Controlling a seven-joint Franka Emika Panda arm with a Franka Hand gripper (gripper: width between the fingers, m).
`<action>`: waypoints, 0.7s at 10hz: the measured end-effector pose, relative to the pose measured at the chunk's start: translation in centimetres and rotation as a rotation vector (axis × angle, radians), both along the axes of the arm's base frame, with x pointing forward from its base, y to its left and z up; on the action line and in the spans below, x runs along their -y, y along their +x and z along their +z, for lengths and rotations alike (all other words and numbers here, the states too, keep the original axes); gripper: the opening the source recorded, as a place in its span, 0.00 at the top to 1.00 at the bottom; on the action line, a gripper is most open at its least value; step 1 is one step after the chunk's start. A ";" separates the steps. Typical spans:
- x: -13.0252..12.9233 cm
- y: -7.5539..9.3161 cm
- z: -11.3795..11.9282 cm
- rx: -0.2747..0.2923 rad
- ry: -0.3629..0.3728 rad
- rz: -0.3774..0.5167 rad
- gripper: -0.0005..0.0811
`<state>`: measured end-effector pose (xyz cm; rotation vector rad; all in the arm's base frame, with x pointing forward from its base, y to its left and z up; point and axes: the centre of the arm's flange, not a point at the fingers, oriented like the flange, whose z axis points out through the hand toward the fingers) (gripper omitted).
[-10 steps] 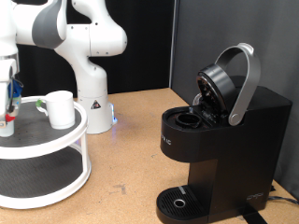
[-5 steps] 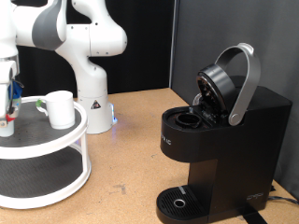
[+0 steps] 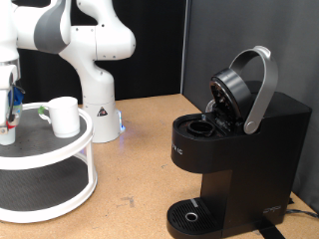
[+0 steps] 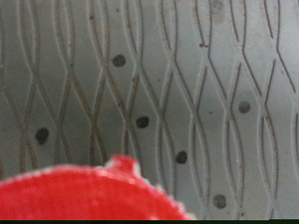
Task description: Make a cup of coffee with the keurig machine
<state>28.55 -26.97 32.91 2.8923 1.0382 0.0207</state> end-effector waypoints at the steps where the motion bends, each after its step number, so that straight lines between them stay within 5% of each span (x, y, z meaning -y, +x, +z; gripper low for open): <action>1: 0.0 0.0 0.1 -0.006 0.008 -0.006 0.42; 7: -1.1 1.7 5.8 0.029 0.130 -0.037 0.43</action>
